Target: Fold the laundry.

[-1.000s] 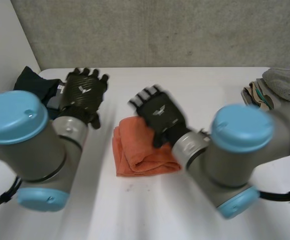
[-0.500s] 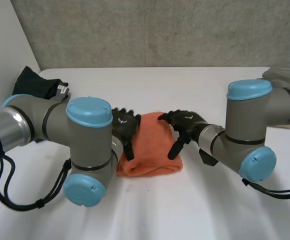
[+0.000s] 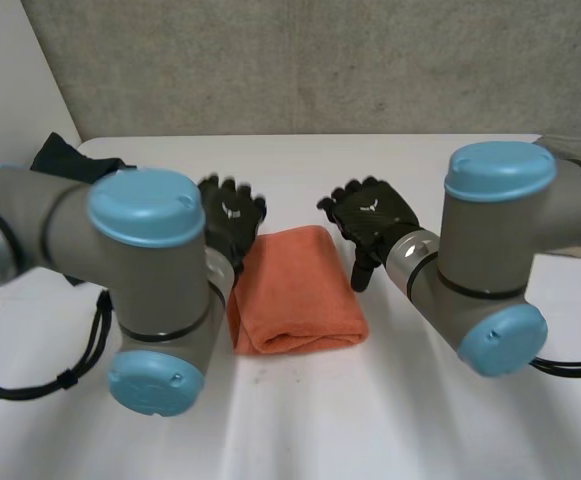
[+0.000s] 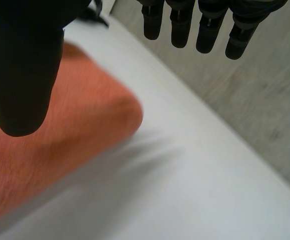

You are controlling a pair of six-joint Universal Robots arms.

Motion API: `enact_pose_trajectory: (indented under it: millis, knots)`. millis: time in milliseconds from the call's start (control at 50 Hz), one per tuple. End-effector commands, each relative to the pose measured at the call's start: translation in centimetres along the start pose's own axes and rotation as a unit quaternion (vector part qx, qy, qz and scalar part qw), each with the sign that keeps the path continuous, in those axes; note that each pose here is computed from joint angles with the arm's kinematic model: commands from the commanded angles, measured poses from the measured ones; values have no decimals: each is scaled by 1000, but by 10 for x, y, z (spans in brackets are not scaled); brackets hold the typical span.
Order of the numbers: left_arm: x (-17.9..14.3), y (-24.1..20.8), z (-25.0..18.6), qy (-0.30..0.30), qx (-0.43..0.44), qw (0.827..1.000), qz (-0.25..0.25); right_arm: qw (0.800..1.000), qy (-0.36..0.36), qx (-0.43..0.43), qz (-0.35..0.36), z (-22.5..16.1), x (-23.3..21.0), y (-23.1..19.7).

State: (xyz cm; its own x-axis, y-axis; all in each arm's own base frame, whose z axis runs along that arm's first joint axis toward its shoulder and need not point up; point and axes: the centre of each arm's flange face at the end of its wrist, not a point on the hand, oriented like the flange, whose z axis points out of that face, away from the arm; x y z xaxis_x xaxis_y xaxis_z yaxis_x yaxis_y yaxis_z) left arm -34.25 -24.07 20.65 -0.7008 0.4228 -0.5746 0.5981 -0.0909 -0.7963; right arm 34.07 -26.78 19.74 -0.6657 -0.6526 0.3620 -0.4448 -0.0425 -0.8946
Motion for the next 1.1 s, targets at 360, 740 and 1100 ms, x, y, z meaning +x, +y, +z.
enact_pose_trajectory:
  millis: [360, 740, 1100]
  knots:
    - [-28, -20, -23, 113, 87, 974, -174, 998, -62, 17, -14, -26, -73, 73]
    - [-27, -19, -23, 115, 85, 974, -175, 997, -49, 53, -17, 15, -72, 71]
    - [-29, -27, -25, 114, 101, 973, -175, 992, -16, 127, -19, 41, -53, 29]
